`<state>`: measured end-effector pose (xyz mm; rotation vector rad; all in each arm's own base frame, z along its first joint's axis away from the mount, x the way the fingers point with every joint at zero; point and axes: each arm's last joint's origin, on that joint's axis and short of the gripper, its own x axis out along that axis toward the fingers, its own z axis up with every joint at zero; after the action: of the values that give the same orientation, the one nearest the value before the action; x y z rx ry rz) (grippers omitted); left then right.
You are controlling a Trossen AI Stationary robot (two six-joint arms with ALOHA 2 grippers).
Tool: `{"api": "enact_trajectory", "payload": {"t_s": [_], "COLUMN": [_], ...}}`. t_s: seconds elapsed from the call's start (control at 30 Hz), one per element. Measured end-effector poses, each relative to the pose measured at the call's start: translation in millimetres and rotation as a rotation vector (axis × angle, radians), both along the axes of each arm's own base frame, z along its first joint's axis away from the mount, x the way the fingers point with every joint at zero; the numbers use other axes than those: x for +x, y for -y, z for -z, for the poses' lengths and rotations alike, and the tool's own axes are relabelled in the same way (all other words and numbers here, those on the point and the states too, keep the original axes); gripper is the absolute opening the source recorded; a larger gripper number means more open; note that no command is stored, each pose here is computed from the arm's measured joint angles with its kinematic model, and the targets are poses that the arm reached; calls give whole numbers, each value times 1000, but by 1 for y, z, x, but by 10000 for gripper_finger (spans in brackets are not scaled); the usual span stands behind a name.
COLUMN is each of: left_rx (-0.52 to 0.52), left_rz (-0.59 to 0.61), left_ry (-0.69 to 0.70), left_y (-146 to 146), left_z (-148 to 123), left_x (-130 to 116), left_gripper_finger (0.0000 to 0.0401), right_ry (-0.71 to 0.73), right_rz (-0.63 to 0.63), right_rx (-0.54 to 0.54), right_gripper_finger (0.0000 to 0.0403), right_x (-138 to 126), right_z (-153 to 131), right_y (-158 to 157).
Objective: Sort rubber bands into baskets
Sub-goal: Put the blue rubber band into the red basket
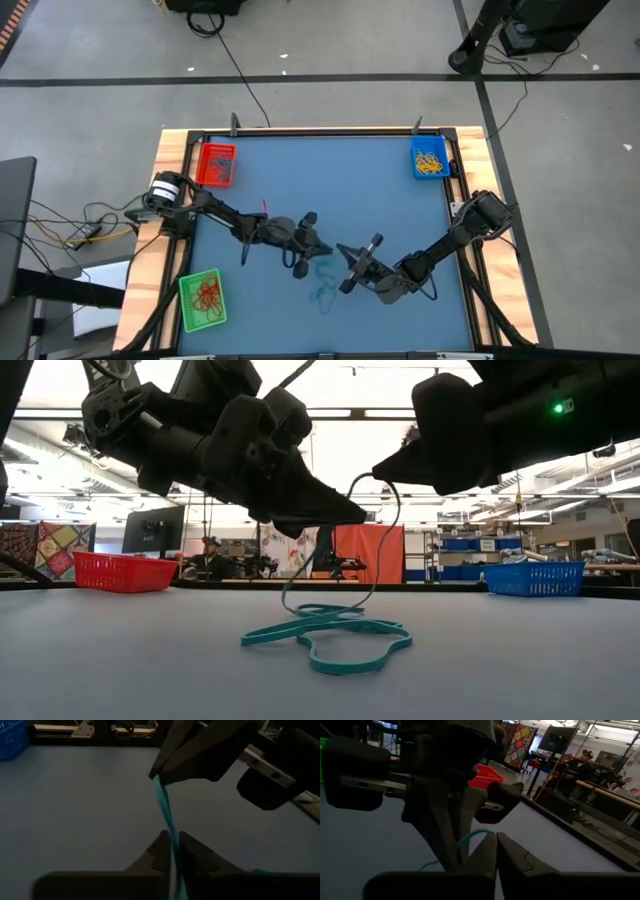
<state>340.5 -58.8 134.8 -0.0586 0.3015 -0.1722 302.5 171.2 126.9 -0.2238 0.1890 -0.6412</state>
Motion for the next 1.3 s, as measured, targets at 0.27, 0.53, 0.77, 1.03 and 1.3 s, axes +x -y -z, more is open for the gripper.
{"api": "enact_trajectory", "payload": {"t_s": [0.27, 0.53, 0.77, 1.03, 1.3], "left_rx": [5, 119, 146, 106, 65], "left_rz": [-133, -378, -678, -1007, -1227], "left_ry": [-92, -216, -360, -373, -451], "left_y": [-5, -25, -73, -130, -161], "left_z": [-10, -52, -94, -131, -131], "left_x": [-8, -40, -98, -168, -203], "left_gripper_finger": [4, 4, 4, 3, 3], "right_ry": [-12, 10, 27, -11, -42], "right_rz": [-8, -3, -109, -172, -184], "right_rx": [-13, 16, 116, 225, 330], "right_gripper_finger": [96, 152, 154, 151, 151], "right_x": [0, 0, 1, 3, 4], "right_z": [0, 0, 2, 11, 18], "right_y": [0, 0, -4, 0, 6]}}
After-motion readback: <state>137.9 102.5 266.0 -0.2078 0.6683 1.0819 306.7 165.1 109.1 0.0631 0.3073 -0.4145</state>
